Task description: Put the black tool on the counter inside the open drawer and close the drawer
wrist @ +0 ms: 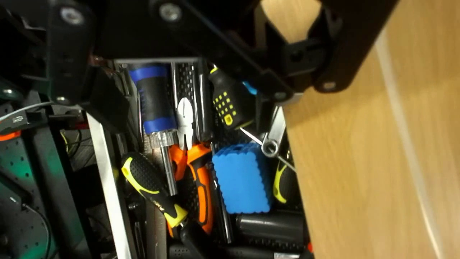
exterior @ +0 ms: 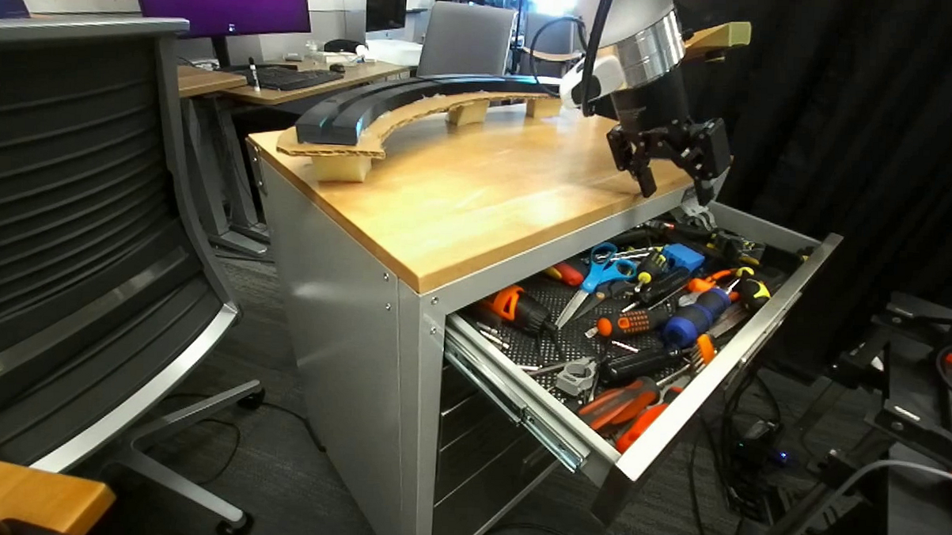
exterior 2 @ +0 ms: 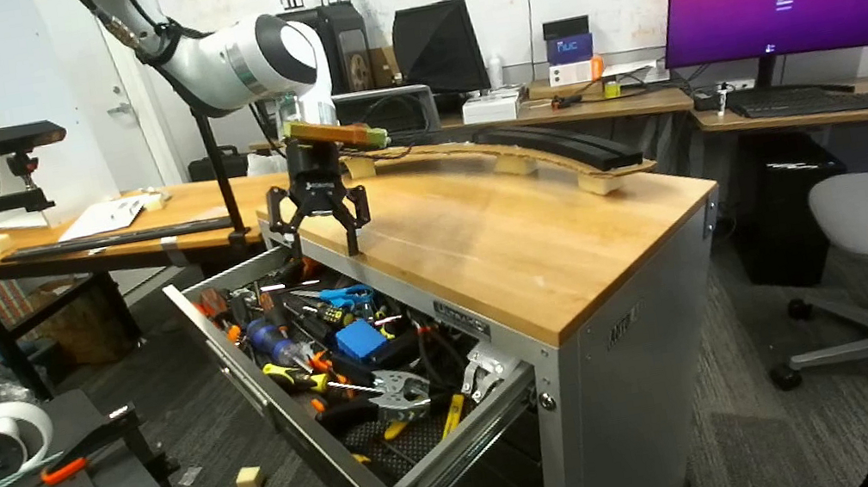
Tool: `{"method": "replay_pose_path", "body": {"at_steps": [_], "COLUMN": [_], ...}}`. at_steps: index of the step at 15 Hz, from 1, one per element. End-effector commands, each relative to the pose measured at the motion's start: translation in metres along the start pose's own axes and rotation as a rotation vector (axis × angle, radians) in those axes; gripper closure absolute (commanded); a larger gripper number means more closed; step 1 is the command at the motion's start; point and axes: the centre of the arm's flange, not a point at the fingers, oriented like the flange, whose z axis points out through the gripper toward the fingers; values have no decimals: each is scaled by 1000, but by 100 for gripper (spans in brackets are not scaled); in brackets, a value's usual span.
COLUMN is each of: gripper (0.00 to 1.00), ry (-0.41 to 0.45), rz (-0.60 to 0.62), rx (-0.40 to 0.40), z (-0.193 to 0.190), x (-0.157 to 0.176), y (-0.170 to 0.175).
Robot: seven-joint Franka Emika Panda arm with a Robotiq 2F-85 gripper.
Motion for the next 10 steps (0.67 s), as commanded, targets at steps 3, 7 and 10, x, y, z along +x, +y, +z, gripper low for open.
{"method": "replay_pose_path", "body": {"at_steps": [3,7,10], "gripper": [0,0,0], "ry": [64,112,158], "rz": [287,481,625], "rx": [97,220,310], "z": [36,89,123], "x": [-108,-169,-196], "y": [-12,-25,-42]}}
